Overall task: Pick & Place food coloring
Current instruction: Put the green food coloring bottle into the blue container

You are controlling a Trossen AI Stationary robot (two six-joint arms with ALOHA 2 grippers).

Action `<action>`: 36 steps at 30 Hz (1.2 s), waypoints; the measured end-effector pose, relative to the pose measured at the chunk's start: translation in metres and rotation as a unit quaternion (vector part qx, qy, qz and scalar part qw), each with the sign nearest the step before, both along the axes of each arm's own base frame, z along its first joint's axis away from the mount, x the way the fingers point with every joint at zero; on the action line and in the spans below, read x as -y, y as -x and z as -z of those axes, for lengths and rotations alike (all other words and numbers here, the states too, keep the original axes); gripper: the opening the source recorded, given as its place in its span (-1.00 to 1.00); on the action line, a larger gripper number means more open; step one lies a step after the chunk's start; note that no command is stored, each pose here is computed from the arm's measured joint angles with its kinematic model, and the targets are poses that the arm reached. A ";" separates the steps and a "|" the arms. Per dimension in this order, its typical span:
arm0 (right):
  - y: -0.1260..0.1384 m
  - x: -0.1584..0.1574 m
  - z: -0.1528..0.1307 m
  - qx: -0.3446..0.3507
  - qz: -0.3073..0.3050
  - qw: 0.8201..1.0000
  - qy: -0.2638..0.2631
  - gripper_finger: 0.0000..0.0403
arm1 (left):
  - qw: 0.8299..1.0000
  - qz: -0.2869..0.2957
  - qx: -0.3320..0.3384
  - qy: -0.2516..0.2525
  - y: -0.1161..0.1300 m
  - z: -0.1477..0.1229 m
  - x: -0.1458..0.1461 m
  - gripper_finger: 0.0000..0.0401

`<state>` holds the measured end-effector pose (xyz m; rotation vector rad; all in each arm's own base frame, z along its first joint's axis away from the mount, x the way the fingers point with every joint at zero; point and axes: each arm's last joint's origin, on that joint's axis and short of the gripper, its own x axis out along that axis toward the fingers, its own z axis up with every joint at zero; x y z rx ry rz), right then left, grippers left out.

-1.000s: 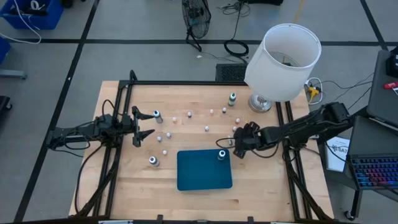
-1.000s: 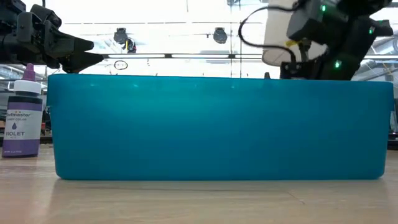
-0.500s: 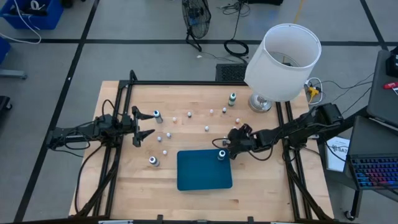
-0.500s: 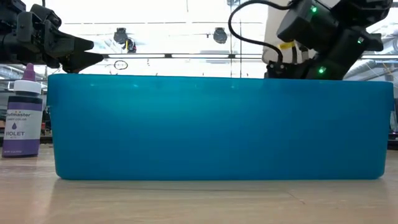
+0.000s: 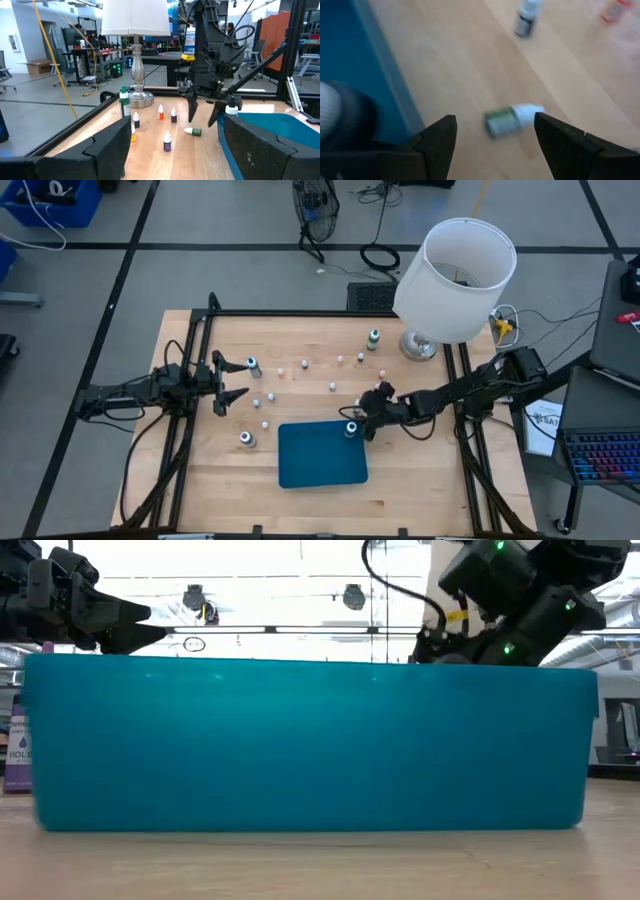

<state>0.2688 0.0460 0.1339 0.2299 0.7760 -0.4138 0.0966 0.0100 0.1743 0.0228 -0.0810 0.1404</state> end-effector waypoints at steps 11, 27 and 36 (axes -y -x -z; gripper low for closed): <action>-0.006 -0.014 -0.008 0.052 -0.040 0.998 0.004 0.26 | 1.000 0.000 0.001 0.000 0.000 0.000 0.000 0.55; 0.004 0.000 0.002 -0.016 0.018 0.999 0.038 0.26 | 1.000 0.000 0.001 0.000 0.000 0.000 0.000 0.55; 0.010 0.002 0.011 -0.046 0.064 0.996 0.029 0.26 | 1.000 0.000 0.001 0.000 0.000 0.000 0.000 0.55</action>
